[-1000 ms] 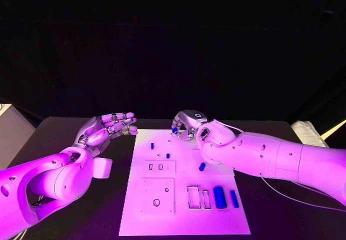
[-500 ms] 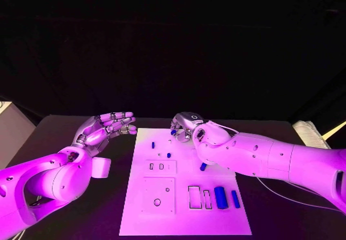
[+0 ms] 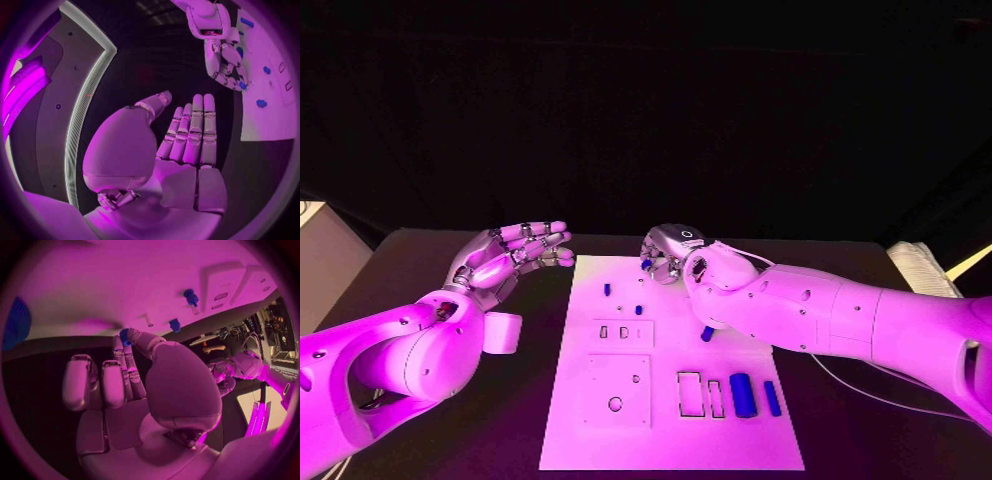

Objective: Assemble the parts on the task board

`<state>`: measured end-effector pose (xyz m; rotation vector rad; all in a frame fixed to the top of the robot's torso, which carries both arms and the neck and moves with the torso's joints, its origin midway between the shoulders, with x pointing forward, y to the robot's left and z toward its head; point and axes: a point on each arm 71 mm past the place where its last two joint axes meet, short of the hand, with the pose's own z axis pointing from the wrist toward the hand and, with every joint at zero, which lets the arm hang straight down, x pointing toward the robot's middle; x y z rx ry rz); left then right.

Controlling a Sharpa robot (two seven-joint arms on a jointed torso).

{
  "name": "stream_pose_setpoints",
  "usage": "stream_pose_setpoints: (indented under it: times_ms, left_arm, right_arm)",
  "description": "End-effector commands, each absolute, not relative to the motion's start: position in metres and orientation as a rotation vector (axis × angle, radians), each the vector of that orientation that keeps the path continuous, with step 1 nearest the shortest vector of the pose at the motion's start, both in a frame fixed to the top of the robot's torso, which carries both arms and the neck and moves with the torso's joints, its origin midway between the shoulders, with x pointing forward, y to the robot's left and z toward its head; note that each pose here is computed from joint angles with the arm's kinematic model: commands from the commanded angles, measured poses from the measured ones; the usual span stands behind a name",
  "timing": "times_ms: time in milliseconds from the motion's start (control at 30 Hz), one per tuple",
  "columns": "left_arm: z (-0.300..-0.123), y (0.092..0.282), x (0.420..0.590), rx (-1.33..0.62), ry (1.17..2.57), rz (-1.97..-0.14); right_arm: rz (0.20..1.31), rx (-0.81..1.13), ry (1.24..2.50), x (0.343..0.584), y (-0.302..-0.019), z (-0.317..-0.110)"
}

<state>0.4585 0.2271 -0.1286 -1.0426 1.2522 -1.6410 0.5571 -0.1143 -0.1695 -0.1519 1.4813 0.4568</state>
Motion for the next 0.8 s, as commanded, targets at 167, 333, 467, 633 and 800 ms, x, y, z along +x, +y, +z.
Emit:
stream_pose_setpoints:
  times_ms: [167, 333, 467, 633, 800]
  left_arm:
    - [-0.126, 0.225, 0.458, -1.034, 1.254, -1.667]
    - [-0.126, 0.225, 0.458, -1.034, 1.254, -1.666]
    - [-0.126, 0.226, 0.458, -1.035, 1.254, -1.665]
    - [-0.126, 0.23, 0.458, -1.036, 1.25, -1.658]
    - [-0.126, 0.234, 0.459, -1.039, 1.245, -1.648]
  right_arm:
    - [0.446, -0.183, 1.514, 0.558, -0.112, -0.173]
    - [0.45, -0.182, 1.515, 0.558, -0.115, -0.173]
    - [0.458, -0.171, 1.503, 0.555, -0.122, -0.172]
    - [0.469, -0.143, 1.493, 0.547, -0.139, -0.17]
    - [0.485, -0.102, 1.473, 0.534, -0.163, -0.162]
